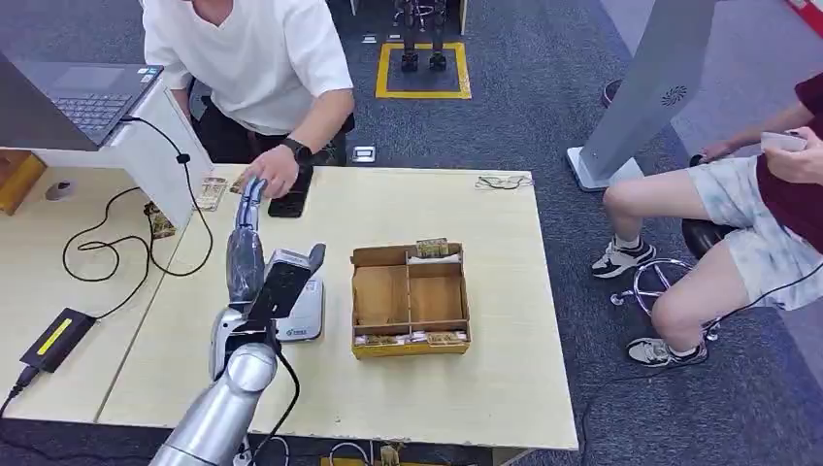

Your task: Pass the card to the sensor for recognition and then transmit it.

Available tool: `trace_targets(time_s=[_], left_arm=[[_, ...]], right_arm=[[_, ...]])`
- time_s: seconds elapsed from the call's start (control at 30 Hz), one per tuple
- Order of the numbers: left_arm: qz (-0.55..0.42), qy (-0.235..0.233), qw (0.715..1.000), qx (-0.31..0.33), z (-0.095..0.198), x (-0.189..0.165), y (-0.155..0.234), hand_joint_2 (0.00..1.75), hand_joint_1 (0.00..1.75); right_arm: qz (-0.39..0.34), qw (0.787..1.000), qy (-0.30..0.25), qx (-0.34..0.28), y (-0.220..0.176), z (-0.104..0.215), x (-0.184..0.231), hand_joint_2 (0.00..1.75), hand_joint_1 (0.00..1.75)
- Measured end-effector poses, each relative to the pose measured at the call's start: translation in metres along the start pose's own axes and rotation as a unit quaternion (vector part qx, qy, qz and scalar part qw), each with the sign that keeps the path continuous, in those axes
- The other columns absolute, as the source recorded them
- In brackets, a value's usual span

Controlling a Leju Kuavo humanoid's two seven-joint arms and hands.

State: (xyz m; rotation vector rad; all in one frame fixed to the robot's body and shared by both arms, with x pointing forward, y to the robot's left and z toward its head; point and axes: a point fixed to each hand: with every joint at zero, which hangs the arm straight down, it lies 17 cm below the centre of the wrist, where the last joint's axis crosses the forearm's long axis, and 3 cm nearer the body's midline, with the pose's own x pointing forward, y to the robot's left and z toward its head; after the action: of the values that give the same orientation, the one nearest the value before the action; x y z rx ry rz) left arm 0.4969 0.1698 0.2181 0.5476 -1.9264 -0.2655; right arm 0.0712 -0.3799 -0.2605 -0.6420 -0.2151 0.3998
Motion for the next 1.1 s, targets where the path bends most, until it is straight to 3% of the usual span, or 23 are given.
trace_targets(time_s=[1.1], left_arm=[[0.065,0.029,0.996,0.058,0.029,-0.004,-0.001,0.0,0.0]], right_arm=[[-0.101,0.994,0.043,-0.001,0.003,0.002,-0.009,1.75,0.0]])
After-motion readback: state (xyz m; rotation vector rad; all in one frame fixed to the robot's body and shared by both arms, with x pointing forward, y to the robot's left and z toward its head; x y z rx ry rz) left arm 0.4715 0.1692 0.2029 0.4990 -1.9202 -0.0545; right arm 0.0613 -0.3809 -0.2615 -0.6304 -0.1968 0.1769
